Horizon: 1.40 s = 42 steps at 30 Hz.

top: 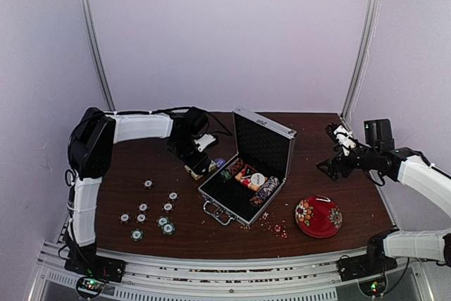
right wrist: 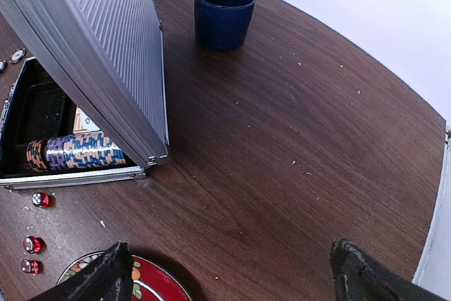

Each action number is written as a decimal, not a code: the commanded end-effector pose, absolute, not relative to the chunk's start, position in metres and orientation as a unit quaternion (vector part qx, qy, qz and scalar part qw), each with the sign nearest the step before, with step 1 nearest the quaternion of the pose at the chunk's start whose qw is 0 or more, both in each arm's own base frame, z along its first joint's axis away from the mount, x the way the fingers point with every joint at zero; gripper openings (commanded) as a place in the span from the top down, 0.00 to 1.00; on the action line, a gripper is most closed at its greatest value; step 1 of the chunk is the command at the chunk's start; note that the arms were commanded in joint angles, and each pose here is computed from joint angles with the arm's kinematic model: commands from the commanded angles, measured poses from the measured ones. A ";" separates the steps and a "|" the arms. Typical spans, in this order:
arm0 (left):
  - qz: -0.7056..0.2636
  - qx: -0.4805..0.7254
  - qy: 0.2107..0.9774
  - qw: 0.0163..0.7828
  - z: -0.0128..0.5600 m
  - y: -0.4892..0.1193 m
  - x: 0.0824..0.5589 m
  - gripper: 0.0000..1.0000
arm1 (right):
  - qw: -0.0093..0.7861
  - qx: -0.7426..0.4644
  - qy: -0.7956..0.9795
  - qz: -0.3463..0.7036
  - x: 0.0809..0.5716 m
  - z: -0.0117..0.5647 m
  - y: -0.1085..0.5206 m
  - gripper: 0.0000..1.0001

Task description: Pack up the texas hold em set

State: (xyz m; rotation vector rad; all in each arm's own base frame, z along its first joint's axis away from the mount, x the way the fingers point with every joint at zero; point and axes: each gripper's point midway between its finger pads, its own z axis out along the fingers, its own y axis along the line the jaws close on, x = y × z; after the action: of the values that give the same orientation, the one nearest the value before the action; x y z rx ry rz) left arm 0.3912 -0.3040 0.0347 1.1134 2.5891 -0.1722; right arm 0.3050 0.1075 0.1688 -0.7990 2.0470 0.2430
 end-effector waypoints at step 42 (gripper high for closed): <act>-0.073 0.805 0.506 0.300 0.084 -0.416 0.296 0.39 | 0.447 -0.327 0.826 0.105 0.302 0.169 0.109 0.02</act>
State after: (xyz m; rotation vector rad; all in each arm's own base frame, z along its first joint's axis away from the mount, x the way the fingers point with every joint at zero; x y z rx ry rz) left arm 0.2846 -0.3967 0.0730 2.1114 1.4861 -0.2725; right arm 0.3040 0.1086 0.1662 -0.8036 2.0558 0.2554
